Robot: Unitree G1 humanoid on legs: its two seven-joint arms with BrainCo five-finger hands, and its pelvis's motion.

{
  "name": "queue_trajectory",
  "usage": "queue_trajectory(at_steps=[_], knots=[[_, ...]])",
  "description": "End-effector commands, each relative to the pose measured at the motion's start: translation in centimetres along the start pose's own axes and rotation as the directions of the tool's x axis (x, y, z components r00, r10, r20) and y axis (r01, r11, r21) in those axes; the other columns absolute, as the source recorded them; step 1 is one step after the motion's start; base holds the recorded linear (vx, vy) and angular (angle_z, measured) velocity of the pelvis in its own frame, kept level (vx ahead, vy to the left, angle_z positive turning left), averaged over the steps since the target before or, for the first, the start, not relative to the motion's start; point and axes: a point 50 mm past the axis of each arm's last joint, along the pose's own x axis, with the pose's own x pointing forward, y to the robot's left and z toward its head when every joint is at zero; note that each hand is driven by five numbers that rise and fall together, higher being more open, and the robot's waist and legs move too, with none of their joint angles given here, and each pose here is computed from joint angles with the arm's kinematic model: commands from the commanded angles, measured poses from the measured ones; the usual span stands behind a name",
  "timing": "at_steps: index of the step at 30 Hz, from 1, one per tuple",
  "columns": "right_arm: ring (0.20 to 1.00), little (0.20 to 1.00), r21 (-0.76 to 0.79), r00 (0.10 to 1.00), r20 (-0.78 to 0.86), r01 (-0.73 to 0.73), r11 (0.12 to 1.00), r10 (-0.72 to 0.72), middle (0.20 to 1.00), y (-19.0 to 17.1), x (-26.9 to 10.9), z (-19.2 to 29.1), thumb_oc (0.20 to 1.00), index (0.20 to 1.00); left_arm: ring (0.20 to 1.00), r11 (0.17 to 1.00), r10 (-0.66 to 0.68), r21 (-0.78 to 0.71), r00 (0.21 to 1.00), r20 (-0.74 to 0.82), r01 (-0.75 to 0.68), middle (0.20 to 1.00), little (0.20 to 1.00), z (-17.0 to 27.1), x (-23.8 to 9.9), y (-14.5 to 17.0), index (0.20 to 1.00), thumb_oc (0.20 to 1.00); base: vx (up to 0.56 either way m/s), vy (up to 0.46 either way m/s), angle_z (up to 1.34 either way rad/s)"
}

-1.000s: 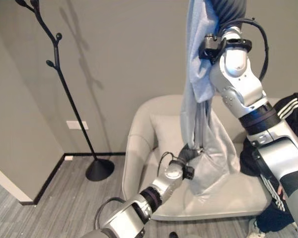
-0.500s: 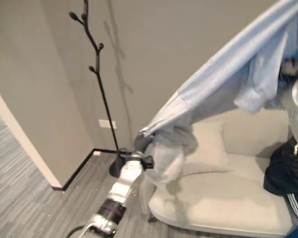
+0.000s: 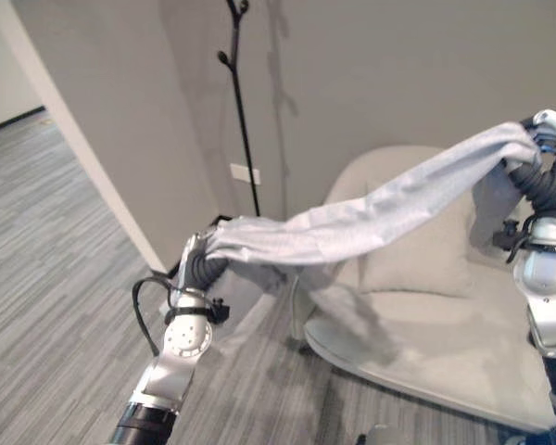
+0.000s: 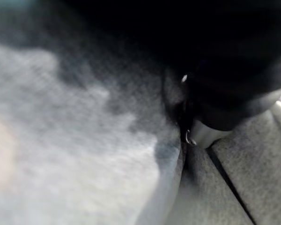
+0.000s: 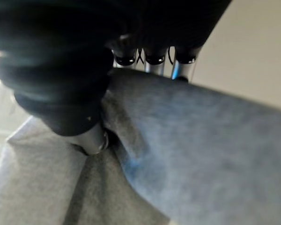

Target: Hang the clothes on the sofa on the clothes rack.

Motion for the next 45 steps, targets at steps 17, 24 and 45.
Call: queue_trajectory(at_steps=[17, 24, 45], knots=[[0.2, 0.2, -0.03, 0.997, -0.046, 0.068, 0.997, -0.069, 0.2, 0.3, -0.9, -1.4, 0.2, 0.2, 0.2, 0.991, -0.039, -0.117, 0.983, 0.177, 0.06, 0.2, 0.2, 3.2, -0.6, -2.2, 0.2, 0.2, -0.01, -0.013, -0.05], [0.2, 0.2, -0.043, 0.996, -0.042, 0.082, 0.996, -0.084, 0.2, 0.8, -0.9, -1.4, 0.2, 0.2, 0.2, 0.995, 0.01, -0.1, 0.968, 0.251, 0.015, 0.2, 0.2, 4.5, 0.6, -2.7, 0.2, 0.2, 0.18, 0.484, -0.11], [0.2, 0.2, -0.117, 0.979, -0.199, 0.017, 0.993, -0.04, 0.2, 2.0, -5.3, -3.2, 0.2, 0.2, 0.2, 0.996, -0.071, 0.069, 0.971, 0.228, 0.057, 0.2, 0.2, 2.6, -1.0, -2.7, 0.2, 0.2, 0.15, 0.39, -0.29]])
